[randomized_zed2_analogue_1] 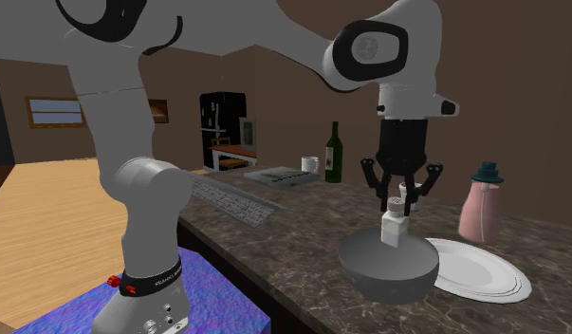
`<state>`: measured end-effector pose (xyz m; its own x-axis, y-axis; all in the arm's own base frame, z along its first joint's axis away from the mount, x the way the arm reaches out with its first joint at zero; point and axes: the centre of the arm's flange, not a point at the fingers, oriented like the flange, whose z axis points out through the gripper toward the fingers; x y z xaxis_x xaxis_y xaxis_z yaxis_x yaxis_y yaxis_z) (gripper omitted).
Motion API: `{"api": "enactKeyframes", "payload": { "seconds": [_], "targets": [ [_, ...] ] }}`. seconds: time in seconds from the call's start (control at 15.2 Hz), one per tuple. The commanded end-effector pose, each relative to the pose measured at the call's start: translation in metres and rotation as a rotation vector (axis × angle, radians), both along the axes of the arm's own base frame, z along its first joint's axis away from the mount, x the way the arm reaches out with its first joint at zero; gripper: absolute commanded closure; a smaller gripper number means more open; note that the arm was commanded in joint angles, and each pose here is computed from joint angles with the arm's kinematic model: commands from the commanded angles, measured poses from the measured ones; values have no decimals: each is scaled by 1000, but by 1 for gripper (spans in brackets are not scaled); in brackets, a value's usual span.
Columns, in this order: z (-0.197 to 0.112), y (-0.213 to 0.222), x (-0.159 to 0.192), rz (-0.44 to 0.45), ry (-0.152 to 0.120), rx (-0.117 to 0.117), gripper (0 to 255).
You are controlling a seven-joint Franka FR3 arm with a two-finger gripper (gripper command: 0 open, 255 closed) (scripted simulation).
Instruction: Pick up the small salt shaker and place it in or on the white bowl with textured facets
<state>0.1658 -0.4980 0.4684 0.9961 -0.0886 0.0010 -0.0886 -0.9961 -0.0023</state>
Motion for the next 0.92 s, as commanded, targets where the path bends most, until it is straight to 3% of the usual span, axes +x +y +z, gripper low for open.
{"api": "enactKeyframes", "payload": {
  "seconds": [0.0,0.33,0.59,0.86],
  "targets": [
    [0,0,0,0,0,0,0],
    [0,0,0,0,0,0,0],
    [50,0,0,0,0,0,0],
    [50,0,0,0,0,0,0]
  ]
}}
